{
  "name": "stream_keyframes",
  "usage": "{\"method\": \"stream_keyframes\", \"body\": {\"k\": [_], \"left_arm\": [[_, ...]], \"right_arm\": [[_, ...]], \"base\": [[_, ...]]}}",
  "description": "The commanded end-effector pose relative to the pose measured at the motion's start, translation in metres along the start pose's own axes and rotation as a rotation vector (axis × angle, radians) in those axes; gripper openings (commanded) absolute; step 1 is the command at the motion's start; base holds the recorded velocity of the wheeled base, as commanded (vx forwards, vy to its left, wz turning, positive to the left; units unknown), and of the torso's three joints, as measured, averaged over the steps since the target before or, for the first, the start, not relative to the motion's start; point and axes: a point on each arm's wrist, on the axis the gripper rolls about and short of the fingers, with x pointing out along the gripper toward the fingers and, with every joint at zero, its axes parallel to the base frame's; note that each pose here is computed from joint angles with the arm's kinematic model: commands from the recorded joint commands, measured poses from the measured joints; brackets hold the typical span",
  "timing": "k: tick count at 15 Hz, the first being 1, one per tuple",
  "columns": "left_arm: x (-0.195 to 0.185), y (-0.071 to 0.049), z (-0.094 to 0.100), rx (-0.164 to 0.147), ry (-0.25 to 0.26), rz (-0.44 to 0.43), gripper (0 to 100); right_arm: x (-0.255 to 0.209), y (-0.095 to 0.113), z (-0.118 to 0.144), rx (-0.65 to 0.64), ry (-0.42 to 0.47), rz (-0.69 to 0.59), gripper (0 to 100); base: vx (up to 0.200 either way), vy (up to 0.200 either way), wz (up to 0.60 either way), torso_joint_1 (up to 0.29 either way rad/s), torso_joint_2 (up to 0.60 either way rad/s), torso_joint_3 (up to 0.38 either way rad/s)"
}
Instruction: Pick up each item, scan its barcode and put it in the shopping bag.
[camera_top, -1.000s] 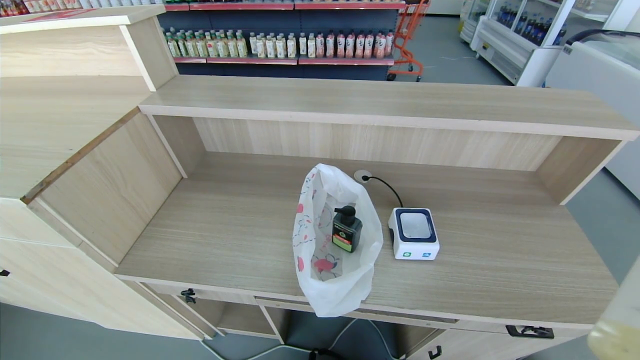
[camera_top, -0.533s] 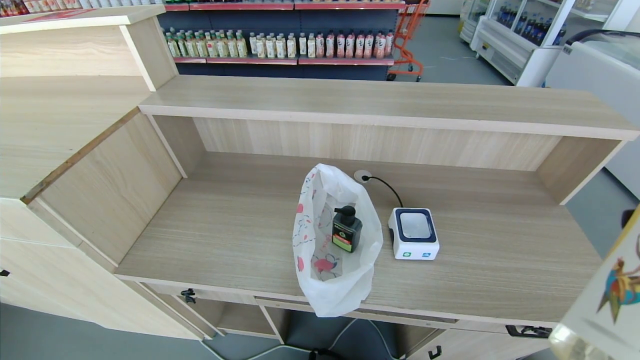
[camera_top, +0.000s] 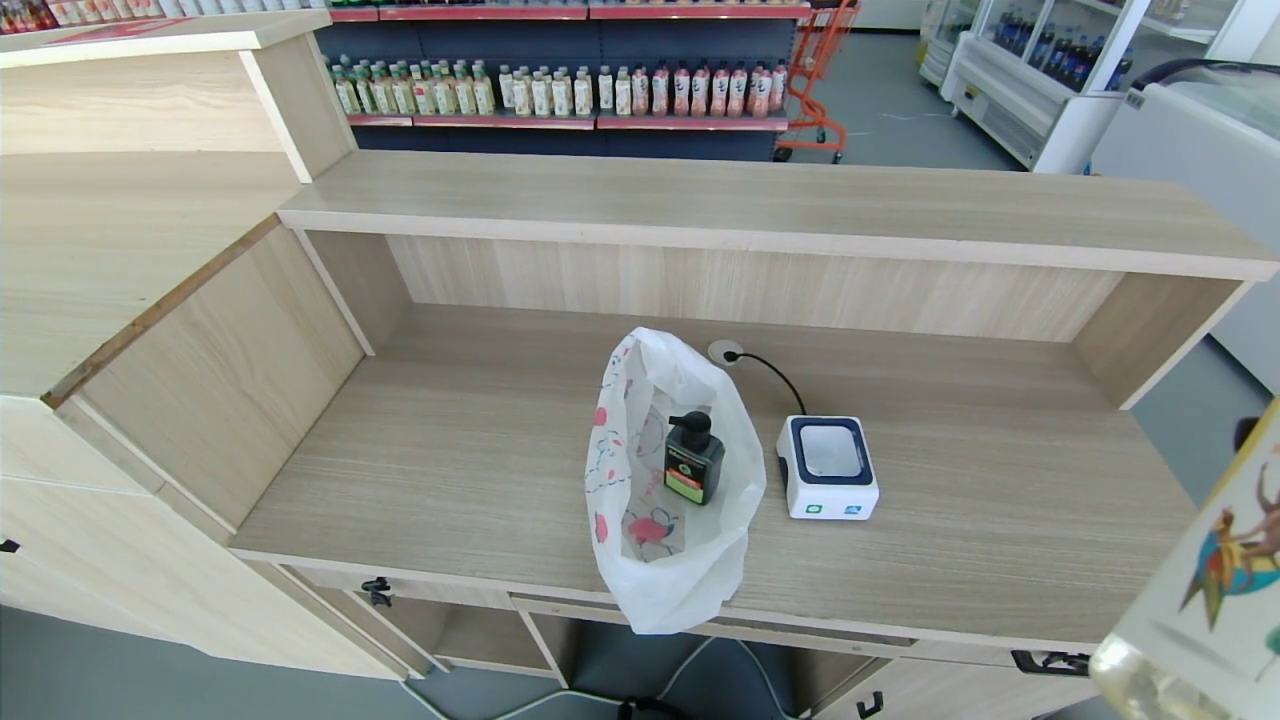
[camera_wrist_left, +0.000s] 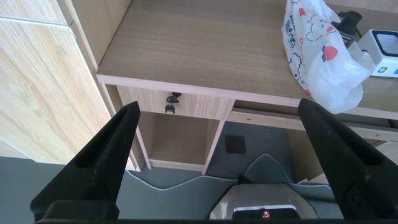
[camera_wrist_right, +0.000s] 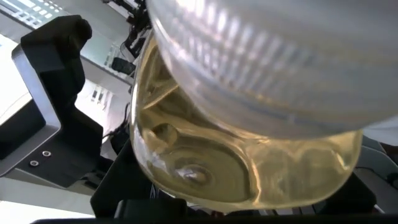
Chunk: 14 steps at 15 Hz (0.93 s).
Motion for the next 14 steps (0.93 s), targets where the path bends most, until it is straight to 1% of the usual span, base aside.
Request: {"method": "stream_keyframes", "body": {"k": [1,2,3,4,5,6,7,8,9,10,11,12,13,14], "left_arm": [[0.000,0.000,0.000,0.000,0.000,-0.001,100],[0.000,0.000,0.000,0.000,-0.001,0.000,100],[0.000,0.000,0.000,0.000,-0.001,0.000,100],[0.000,0.000,0.000,-0.002,0.000,-0.001,100],[0.000,0.000,0.000,0.000,-0.001,0.000,100],[0.000,0.000,0.000,0.000,-0.001,0.000,100],[0.000,0.000,0.000,0.000,-0.001,0.000,100],[0.000,0.000,0.000,-0.002,-0.001,0.000,100],[0.000,0.000,0.000,-0.002,-0.001,0.000,100],[0.000,0.000,0.000,0.000,-0.001,0.000,100],[0.000,0.000,0.000,-0.002,-0.001,0.000,100],[0.000,0.000,0.000,0.000,-0.001,0.000,100],[0.000,0.000,0.000,0.000,-0.001,0.000,100],[0.000,0.000,0.000,-0.002,-0.001,0.000,100]], "right_arm": [[0.000,-0.001,0.000,-0.001,-0.003,-0.009,0],[0.000,-0.010,0.002,-0.073,-0.020,-0.081,0],[0.000,-0.029,0.000,-0.165,-0.020,-0.204,0],[-0.001,-0.053,-0.004,-0.289,0.008,-0.343,0],[-0.006,-0.078,-0.009,-0.448,0.071,-0.487,0],[-0.017,-0.102,-0.013,-0.583,0.155,-0.623,0],[-0.024,-0.113,-0.015,-0.648,0.197,-0.677,0],[-0.043,-0.142,-0.021,-0.805,0.306,-0.788,0],[-0.054,-0.161,-0.023,-0.906,0.356,-0.839,0],[-0.059,-0.171,-0.024,-0.955,0.370,-0.851,0],[-0.074,-0.200,-0.022,-1.122,0.379,-0.811,0],[-0.078,-0.208,-0.023,-1.178,0.376,-0.765,0],[-0.082,-0.220,-0.023,-1.270,0.369,-0.685,0],[-0.083,-0.237,-0.021,-1.407,0.364,-0.581,0]], "base": [[0.000,0.000,0.00,0.000,0.00,0.000],[0.000,0.000,0.00,0.000,0.00,0.000],[0.000,0.000,0.00,0.000,0.00,0.000],[0.000,0.000,0.00,0.000,0.00,0.000],[0.000,0.000,0.00,0.000,0.00,0.000],[0.000,0.000,0.00,0.000,0.00,0.000],[0.000,0.000,0.00,0.000,0.00,0.000],[0.000,0.000,0.00,0.000,0.00,0.000],[0.000,0.000,0.00,0.000,0.00,0.000],[0.000,0.000,0.00,0.000,0.00,0.000],[0.000,0.000,0.00,0.000,0.00,0.000],[0.000,0.000,0.00,0.000,0.00,0.000],[0.000,0.000,0.00,0.000,0.00,0.000],[0.000,0.000,0.00,0.000,0.00,0.000]]}}
